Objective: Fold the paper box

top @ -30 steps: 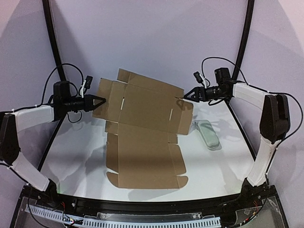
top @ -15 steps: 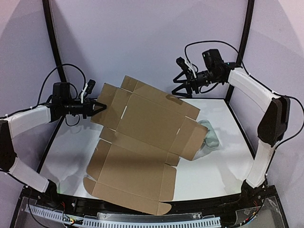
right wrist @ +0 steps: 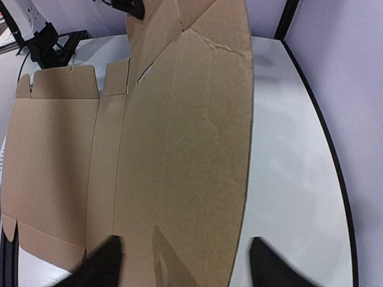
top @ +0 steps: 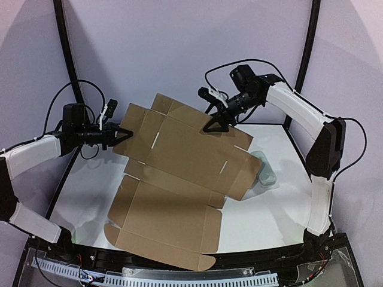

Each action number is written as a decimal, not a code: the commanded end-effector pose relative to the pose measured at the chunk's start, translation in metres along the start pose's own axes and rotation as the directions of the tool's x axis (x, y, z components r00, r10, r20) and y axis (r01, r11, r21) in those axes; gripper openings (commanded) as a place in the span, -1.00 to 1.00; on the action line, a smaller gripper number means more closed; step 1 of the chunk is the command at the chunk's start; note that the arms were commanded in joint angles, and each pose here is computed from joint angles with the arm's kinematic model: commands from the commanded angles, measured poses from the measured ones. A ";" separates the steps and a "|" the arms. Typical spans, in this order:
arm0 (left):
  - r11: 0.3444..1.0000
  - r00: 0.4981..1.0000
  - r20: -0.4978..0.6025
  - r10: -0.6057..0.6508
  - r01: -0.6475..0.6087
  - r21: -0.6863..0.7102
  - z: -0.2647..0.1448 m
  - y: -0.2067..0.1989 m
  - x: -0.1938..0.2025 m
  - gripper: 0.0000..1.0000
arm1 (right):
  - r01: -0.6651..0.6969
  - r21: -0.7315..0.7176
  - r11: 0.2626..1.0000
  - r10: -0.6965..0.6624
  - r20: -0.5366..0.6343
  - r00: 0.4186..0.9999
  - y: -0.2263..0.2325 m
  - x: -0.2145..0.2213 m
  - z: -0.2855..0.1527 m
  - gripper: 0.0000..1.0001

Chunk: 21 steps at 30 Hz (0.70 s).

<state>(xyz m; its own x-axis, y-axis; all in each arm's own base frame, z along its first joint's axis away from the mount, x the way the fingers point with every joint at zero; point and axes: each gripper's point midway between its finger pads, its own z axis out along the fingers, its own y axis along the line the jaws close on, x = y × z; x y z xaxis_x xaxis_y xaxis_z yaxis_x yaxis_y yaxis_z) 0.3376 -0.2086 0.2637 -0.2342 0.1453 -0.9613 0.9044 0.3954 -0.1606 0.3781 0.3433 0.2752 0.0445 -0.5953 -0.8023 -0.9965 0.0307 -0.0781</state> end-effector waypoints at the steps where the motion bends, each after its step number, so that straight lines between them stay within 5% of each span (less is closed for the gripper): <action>1: 0.999 0.999 0.024 0.031 -0.032 0.013 -0.005 -0.013 -0.007 -0.99 | 0.008 0.022 1.000 -0.008 -0.019 1.000 0.001 -0.001 -0.001 0.03; 3: 0.999 0.999 0.024 0.032 -0.032 0.009 -0.006 -0.013 -0.007 -0.99 | 0.027 0.028 0.999 -0.026 -0.036 0.999 0.004 0.001 0.001 -0.22; 4: 0.999 0.999 0.025 0.033 -0.033 0.006 -0.006 -0.013 -0.006 -0.98 | 0.051 0.033 0.998 -0.049 -0.055 0.997 0.007 0.001 0.004 -0.50; 8: 0.999 0.999 0.037 0.034 -0.033 -0.024 -0.007 -0.009 -0.008 -0.98 | 0.128 0.092 0.987 -0.116 -0.132 0.984 0.010 -0.002 0.011 -0.96; 14: 0.951 0.994 0.087 -0.069 0.092 -0.296 -0.011 0.045 -0.008 -0.94 | 0.253 0.386 0.887 -0.200 -0.173 0.964 -0.026 -0.025 0.006 -1.00; 17: 0.900 0.982 0.143 -0.124 0.172 -0.401 -0.015 0.070 -0.008 -0.71 | 0.323 0.516 0.794 -0.260 -0.192 0.946 -0.038 -0.039 0.000 -1.00; 21: 0.808 0.962 0.200 -0.187 0.266 -0.526 -0.021 0.105 0.000 0.11 | 0.413 0.671 0.616 -0.288 -0.296 0.911 -0.056 -0.047 -0.001 -1.00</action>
<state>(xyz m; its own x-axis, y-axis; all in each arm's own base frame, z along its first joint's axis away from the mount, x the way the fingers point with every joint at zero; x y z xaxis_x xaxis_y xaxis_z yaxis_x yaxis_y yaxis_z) 0.3897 -0.1770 0.2556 -0.3116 0.0148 -0.9501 0.6805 0.7014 -0.2122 0.3968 0.3661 0.2733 0.2501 -0.7472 -0.6157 -0.8234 0.1705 -0.5413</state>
